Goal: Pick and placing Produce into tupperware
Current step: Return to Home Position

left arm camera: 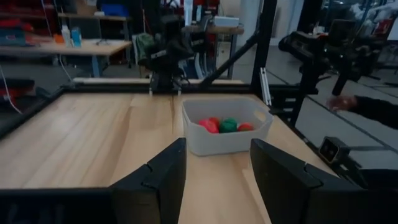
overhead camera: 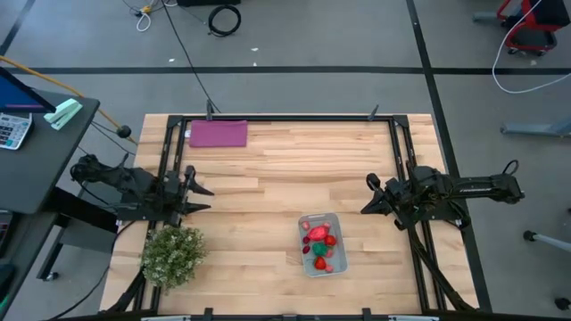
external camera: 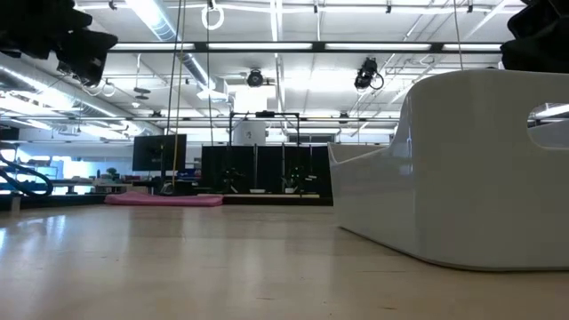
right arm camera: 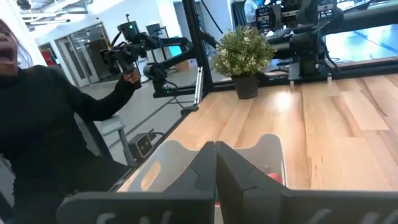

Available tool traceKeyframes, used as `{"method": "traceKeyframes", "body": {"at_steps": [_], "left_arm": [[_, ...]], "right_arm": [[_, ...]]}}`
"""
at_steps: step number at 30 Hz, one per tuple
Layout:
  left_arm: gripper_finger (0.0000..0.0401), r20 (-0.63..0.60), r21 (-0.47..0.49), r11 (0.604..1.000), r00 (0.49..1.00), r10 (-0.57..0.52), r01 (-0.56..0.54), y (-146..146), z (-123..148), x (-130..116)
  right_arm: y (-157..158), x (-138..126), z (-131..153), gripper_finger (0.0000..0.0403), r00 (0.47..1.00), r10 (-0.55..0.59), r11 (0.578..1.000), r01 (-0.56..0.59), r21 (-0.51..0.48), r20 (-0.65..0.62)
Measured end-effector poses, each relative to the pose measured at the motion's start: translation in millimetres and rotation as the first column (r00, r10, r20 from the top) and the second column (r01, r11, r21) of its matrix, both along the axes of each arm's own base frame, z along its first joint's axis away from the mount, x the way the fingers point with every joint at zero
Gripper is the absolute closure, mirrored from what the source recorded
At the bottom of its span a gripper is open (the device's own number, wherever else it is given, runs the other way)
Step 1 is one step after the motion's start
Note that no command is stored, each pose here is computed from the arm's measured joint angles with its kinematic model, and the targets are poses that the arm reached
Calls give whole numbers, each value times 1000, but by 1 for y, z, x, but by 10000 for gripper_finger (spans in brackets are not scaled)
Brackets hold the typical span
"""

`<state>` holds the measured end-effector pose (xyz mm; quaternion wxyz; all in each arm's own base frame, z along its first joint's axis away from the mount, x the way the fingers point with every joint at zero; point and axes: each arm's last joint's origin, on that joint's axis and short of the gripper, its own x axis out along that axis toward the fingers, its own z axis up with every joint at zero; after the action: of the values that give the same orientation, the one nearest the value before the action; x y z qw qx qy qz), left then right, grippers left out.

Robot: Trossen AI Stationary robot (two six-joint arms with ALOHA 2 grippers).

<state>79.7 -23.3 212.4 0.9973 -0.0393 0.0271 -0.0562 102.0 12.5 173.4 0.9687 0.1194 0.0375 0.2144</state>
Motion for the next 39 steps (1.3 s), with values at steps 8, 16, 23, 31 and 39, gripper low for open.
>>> {"method": "traceKeyframes", "body": {"at_steps": [8,16,23,31,39], "left_arm": [[212,42,53,999,999,-4,2,0,4,0],[220,71,27,1000,997,-2,0,-3,-14,7],[214,129,-30,1000,992,-2,6,-6,-35,14],[215,116,-31,999,993,-26,30,-7,-39,15],[213,54,-57,998,998,-32,35,-7,-44,16]], "right_arm": [[0,0,0,395,1000,0,1000,0,1,0],[0,0,0,395,1000,0,1000,0,1,0],[0,0,0,395,1000,0,1000,0,1,0],[0,0,0,395,1000,0,1000,0,1,1],[0,0,0,395,1000,0,1000,0,1,1]]}}
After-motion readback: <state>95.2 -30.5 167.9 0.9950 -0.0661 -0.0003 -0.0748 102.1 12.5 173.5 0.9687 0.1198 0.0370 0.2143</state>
